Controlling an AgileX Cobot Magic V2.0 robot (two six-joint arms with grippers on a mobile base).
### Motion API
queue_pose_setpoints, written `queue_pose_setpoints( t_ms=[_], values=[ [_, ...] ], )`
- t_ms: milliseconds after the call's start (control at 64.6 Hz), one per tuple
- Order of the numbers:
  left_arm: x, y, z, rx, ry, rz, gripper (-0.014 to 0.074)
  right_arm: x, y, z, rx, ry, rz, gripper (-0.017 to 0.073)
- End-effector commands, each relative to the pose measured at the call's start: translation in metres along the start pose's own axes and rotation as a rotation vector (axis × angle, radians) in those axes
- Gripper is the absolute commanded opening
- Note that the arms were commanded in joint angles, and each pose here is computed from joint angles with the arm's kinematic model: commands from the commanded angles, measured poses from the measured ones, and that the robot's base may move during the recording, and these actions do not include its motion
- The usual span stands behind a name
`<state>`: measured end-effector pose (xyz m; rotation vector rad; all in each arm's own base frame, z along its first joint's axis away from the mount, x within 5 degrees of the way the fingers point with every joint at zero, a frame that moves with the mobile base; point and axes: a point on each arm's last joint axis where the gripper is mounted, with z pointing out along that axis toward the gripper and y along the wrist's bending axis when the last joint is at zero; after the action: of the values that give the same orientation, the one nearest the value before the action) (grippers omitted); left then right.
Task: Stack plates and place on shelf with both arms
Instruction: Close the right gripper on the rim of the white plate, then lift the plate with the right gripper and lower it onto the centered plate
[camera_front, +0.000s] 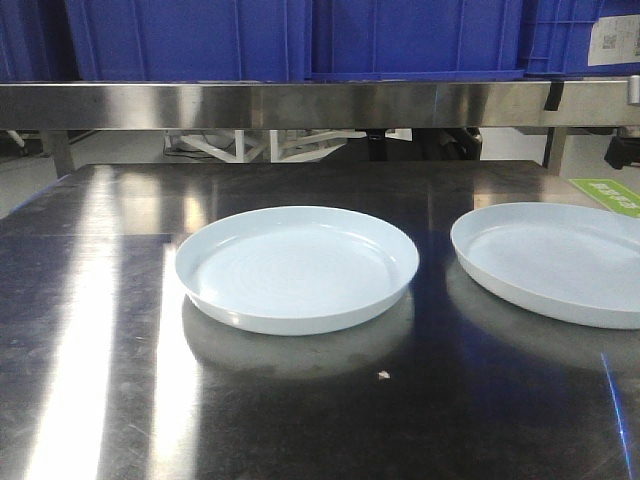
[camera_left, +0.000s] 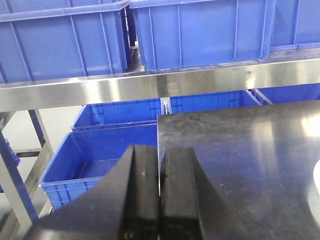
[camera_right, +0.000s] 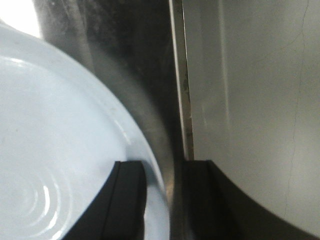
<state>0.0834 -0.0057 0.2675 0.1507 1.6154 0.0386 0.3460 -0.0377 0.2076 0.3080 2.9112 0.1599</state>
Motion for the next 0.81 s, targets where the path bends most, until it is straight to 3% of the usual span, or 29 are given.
queue_pose_setpoints(
  t_ms=[0, 217, 372, 790],
  values=[
    [-0.018, 0.003, -0.001, -0.02, -0.112, -0.005, 0.0081, -0.007, 0.004, -0.023, -0.015, -0.09, -0.012, 0.0316],
    [-0.018, 0.003, -0.001, -0.02, -0.112, -0.005, 0.0081, -0.006, 0.004, -0.023, -0.015, -0.077, -0.012, 0.0132],
    [-0.018, 0.003, -0.001, -0.02, -0.112, -0.005, 0.0081, -0.006, 0.004, -0.024, -0.015, -0.079, -0.013, 0.0055],
    [-0.018, 0.003, -0.001, -0.02, -0.112, -0.005, 0.0081, 0.0, 0.005, -0.057, -0.04, -0.157, -0.006, 0.0047]
  ],
)
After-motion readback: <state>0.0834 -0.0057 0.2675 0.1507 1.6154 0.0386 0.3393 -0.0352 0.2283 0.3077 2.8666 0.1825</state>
